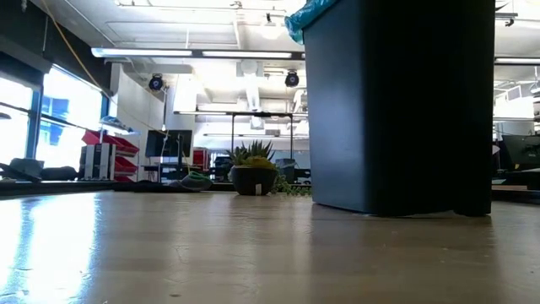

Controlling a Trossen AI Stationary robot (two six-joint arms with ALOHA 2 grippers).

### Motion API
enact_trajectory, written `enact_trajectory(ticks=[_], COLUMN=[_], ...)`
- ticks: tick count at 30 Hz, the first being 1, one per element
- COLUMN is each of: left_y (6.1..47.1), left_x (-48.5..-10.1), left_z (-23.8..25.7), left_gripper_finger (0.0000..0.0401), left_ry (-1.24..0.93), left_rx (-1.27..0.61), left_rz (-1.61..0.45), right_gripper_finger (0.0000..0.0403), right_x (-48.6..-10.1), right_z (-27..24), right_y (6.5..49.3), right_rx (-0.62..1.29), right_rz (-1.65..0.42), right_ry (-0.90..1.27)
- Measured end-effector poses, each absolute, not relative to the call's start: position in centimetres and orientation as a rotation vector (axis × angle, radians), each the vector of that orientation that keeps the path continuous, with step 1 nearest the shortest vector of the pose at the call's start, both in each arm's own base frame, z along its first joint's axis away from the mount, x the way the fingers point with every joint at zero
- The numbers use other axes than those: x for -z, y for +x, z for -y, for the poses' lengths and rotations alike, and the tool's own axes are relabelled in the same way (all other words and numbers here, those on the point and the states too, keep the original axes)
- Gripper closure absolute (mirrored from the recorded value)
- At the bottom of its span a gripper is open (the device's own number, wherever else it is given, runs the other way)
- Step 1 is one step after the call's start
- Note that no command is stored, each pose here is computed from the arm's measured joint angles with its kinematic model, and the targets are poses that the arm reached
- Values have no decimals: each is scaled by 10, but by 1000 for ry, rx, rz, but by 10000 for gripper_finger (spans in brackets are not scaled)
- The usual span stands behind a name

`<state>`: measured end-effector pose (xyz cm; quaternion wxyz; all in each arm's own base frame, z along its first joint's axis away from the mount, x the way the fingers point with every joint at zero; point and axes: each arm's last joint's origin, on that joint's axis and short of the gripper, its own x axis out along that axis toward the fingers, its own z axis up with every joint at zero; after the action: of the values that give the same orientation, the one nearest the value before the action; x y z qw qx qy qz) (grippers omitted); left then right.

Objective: Place trash/remove bag and relplace
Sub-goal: Remove the blue trash bag from the trash bin

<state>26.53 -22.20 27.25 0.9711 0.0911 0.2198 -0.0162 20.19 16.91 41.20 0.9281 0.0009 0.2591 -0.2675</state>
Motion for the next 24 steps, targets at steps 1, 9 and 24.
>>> enact_trajectory(ticks=[1, 9, 24], left_y=[265, 265, 266], left_x=[-272, -272, -271], left_z=[222, 223, 223], left_gripper_finger=[243, 243, 243], left_ry=[180, 176, 174], left_rx=[49, 70, 77], left_rz=[-449, -456, -460], right_gripper_finger=[247, 247, 247], right_x=[-412, -404, -403], right_z=[-168, -174, -175], right_y=[203, 204, 204], right_rx=[554, 553, 538], right_rz=[-528, -543, -566], right_ry=[4, 49, 71])
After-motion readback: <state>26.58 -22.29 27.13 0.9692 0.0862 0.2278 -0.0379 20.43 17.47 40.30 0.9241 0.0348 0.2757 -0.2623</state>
